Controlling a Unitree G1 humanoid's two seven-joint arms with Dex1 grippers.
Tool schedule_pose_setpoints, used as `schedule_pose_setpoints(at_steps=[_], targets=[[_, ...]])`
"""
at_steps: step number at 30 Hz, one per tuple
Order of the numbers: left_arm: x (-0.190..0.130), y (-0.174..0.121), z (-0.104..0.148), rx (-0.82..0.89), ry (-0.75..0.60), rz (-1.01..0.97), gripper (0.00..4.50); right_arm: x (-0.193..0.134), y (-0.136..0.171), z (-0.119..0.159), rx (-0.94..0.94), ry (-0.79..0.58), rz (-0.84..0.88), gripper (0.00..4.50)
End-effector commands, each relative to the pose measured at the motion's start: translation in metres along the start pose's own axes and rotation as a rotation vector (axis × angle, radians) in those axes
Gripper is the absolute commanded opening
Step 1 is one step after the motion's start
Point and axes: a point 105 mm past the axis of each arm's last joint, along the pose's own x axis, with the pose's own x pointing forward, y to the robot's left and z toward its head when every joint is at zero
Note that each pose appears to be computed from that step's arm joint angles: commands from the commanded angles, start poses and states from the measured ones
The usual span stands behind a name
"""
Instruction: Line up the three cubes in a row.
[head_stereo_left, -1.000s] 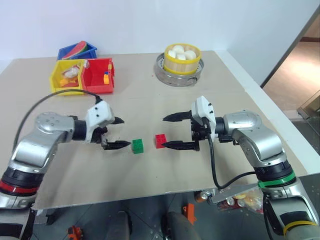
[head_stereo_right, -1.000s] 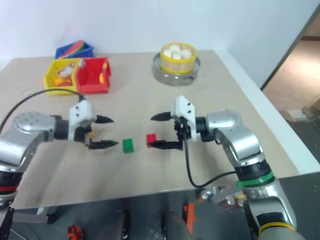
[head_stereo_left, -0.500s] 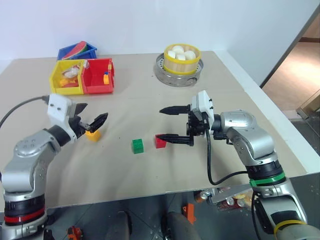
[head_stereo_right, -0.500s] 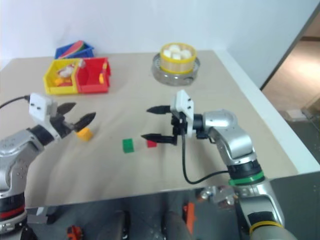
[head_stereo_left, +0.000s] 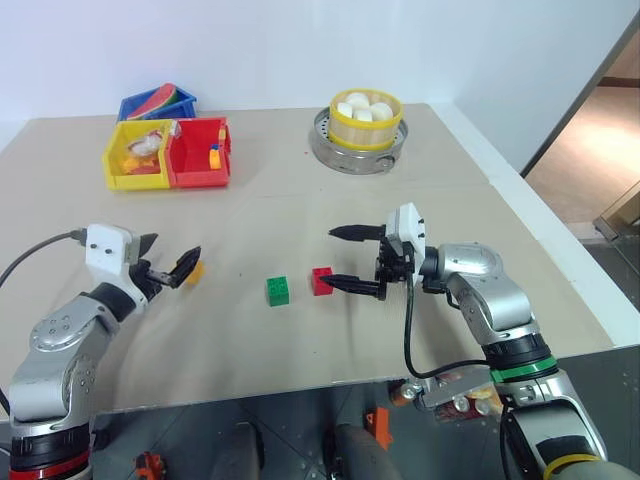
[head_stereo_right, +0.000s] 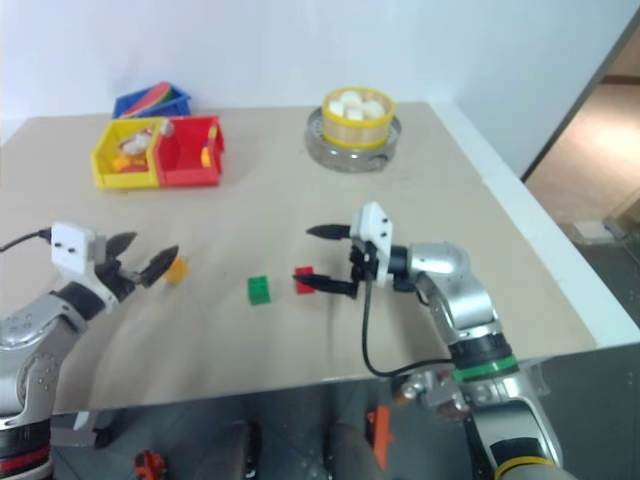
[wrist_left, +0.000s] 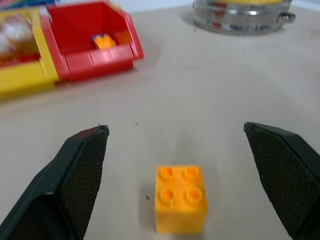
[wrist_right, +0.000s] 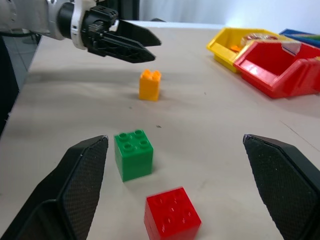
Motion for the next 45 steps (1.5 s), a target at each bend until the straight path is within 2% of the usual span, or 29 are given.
schedule_pose_setpoints(at_steps=[1, 20, 23, 29, 35, 41, 45], targets=[[0.001, 0.000, -0.002, 0.006, 0.029, -0.020, 4.48, -0.006, -0.004, 0.009, -0.052, -0.010, -0.023, 4.50], [0.017, -0.005, -0.039, 0.016, 0.180, -0.057, 4.48, -0.012, -0.006, 0.015, -0.087, 0.024, -0.049, 4.50], [0.019, -0.001, -0.038, 0.027, 0.171, -0.031, 3.66, -0.012, -0.007, 0.016, -0.092, 0.026, -0.052, 4.50], [0.022, -0.001, -0.037, 0.078, 0.164, -0.043, 1.62, -0.011, -0.006, 0.019, -0.083, 0.023, -0.038, 4.50], [0.015, -0.021, -0.023, 0.209, 0.078, -0.291, 1.62, -0.009, -0.006, 0.021, -0.091, 0.022, -0.030, 4.50], [0.005, -0.025, -0.019, 0.307, 0.130, -0.595, 1.62, -0.009, -0.010, 0.023, -0.113, 0.032, -0.030, 4.50], [-0.002, -0.033, -0.027, 0.417, 0.213, -0.813, 1.62, -0.010, -0.012, 0.021, -0.123, 0.042, -0.032, 4.50]])
